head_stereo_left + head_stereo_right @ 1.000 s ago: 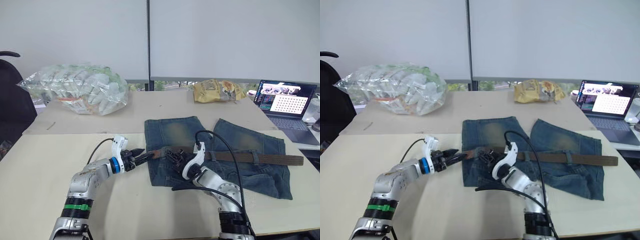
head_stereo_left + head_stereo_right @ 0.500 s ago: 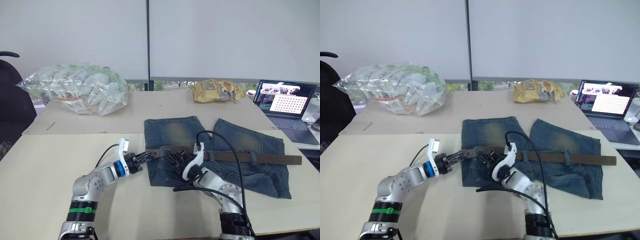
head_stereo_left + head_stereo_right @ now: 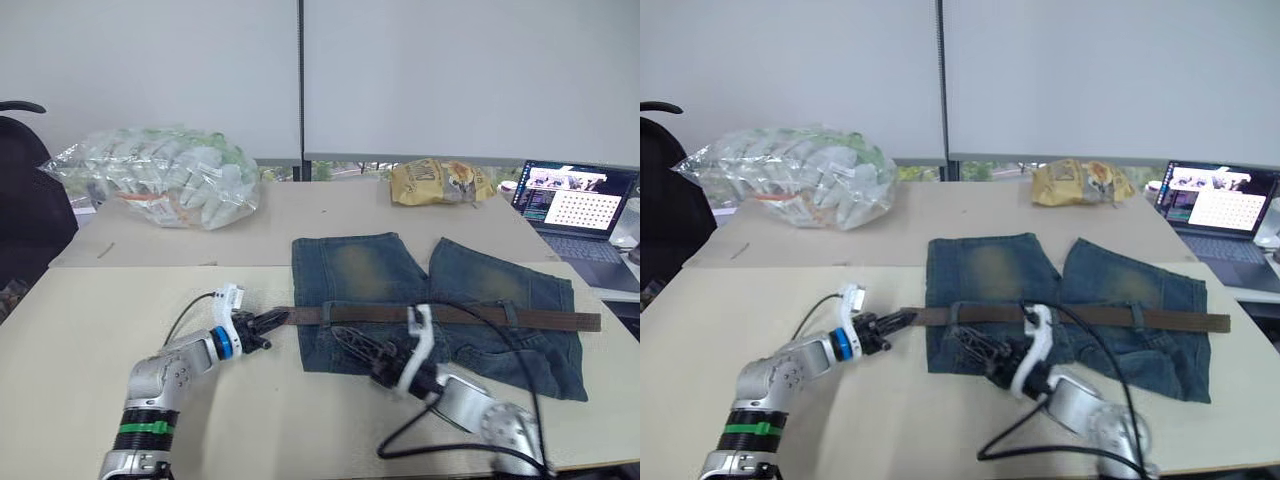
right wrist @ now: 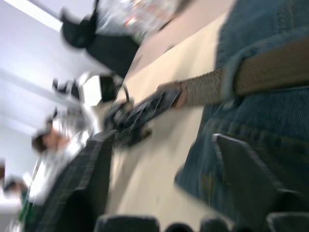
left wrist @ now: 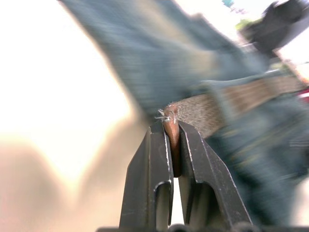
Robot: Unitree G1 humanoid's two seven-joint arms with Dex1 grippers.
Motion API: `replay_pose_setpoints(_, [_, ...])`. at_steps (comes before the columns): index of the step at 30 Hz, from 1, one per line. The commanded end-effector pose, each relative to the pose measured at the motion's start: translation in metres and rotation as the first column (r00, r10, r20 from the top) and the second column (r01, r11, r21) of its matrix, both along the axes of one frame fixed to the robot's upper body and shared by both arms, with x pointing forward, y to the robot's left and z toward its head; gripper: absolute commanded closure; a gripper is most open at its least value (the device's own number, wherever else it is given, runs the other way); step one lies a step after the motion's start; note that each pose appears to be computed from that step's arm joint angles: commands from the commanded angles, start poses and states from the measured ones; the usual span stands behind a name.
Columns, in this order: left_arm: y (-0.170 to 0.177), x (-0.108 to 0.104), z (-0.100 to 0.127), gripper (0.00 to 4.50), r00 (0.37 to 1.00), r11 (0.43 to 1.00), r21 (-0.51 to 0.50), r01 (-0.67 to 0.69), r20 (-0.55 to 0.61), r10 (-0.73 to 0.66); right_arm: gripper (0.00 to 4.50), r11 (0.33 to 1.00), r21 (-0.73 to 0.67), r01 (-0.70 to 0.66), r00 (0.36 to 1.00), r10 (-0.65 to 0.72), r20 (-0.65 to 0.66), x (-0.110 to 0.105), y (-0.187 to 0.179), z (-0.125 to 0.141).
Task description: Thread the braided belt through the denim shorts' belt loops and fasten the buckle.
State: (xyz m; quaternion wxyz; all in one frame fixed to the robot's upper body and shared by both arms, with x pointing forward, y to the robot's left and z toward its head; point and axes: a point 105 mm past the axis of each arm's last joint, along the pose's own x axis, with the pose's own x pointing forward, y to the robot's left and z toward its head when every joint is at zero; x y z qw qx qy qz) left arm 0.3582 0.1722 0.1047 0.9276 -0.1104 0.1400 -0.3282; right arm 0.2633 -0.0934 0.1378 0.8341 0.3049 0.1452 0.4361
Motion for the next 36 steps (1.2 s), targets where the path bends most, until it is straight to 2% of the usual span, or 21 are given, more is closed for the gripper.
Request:
replay_pose_setpoints(1, [0.024,0.01,0.017,4.5,0.993,0.991,0.112,-0.067,0.104,0.056,0.02,1.0,-0.021,-0.021,0.99,0.023,0.141,-0.01,-0.019,0.027])
replay_pose_setpoints(4, [0.051,0.017,0.027,4.5,0.976,0.955,0.254,-0.154,0.187,0.107,0.02,0.992,-0.091,0.082,0.978,-0.063,0.198,-0.002,-0.065,0.039])
replay_pose_setpoints(6, [0.069,0.021,0.033,4.5,0.961,0.923,0.308,-0.231,0.219,0.167,0.02,0.966,-0.156,0.205,0.961,-0.169,0.219,0.008,-0.102,0.043])
replay_pose_setpoints(8, [0.089,0.022,0.033,4.5,0.948,0.848,0.438,-0.297,0.245,0.205,0.02,0.915,-0.226,0.333,0.926,-0.272,0.262,0.016,-0.143,0.05])
replay_pose_setpoints(10, [0.106,0.021,0.029,4.5,0.934,0.789,0.503,-0.353,0.244,0.262,0.02,0.873,-0.28,0.4,0.896,-0.308,0.319,0.018,-0.169,0.061])
replay_pose_setpoints(13, [0.126,0.023,0.028,4.5,0.895,0.751,0.487,-0.447,0.233,0.381,0.02,0.814,-0.358,0.458,0.871,-0.331,0.363,0.025,-0.19,0.073])
replay_pose_setpoints(16, [0.143,0.022,0.022,4.5,0.862,0.707,0.499,-0.502,0.223,0.455,0.02,0.739,-0.463,0.49,0.864,-0.34,0.372,0.035,-0.206,0.072])
replay_pose_setpoints(21, [0.15,0.02,0.012,4.5,0.851,0.656,0.554,-0.513,0.223,0.476,0.02,0.684,-0.501,0.53,0.848,-0.417,0.328,0.057,-0.227,0.075])
replay_pose_setpoints(24, [0.152,0.019,0.008,4.5,0.839,0.636,0.566,-0.524,0.218,0.498,0.02,0.596,-0.62,0.511,0.856,-0.424,0.298,0.066,-0.24,0.059])
replay_pose_setpoints(27, [0.159,0.016,0.007,4.5,0.822,0.599,0.588,-0.544,0.23,0.521,0.02,0.569,-0.66,0.491,0.86,-0.438,0.262,0.073,-0.245,0.046])
replay_pose_setpoints(31, [0.173,0.01,0.009,4.5,0.786,0.535,0.608,-0.586,0.267,0.557,0.02,0.475,-0.751,0.459,0.862,-0.444,0.247,0.078,-0.255,0.03])
replay_pose_setpoints(36, [0.178,0.005,0.008,4.5,0.768,0.511,0.612,-0.604,0.276,0.577,0.02,0.504,-0.744,0.438,0.867,-0.454,0.203,0.081,-0.254,0.024])
